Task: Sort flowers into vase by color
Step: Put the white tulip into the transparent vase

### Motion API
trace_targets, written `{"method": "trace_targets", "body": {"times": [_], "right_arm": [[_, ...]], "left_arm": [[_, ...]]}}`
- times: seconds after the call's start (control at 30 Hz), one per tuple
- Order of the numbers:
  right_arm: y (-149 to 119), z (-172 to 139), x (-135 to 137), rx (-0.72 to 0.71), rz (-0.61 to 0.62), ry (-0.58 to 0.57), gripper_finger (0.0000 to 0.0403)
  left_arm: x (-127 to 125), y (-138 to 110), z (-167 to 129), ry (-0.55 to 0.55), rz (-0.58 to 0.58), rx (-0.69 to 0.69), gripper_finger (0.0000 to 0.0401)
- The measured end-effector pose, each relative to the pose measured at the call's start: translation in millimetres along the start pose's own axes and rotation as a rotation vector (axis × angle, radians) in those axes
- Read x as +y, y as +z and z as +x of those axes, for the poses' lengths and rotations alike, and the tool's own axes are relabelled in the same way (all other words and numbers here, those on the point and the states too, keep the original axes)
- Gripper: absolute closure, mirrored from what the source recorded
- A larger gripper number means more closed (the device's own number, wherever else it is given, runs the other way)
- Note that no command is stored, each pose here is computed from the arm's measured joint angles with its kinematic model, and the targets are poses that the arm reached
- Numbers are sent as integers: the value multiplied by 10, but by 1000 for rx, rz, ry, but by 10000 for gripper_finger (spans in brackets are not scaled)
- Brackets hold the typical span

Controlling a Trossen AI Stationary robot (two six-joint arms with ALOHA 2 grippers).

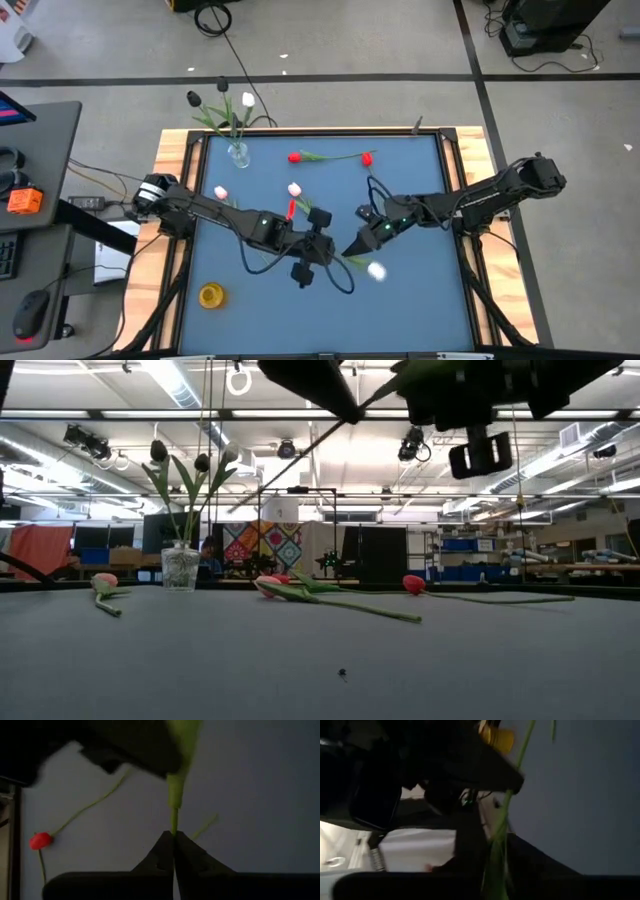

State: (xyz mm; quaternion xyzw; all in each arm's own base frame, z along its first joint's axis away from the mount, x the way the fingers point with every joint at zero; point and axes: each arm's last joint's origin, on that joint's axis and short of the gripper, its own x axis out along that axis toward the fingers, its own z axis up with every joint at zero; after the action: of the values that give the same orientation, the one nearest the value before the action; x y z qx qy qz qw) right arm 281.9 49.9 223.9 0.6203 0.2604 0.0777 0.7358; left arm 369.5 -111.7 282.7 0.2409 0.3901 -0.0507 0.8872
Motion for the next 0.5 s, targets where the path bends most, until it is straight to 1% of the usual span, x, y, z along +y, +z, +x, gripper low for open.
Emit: {"method": "trace_targets", "body": {"times": [0.17,0.27,0.37,0.5], "right_arm": [[55,-38,5,-70,-94,-17,251],[92,-109,48,-119,-136,-16,223],[126,-199,60,-148,-149,-49,208],[152,-363,108,-218,-166,-90,205]], "left_arm": [[-75,-73,-73,-40,37,79,399],[-121,-75,-93,-66,38,83,399],[-169,-97,-125,-98,38,104,400],[-200,-196,-150,-109,11,100,400]]}}
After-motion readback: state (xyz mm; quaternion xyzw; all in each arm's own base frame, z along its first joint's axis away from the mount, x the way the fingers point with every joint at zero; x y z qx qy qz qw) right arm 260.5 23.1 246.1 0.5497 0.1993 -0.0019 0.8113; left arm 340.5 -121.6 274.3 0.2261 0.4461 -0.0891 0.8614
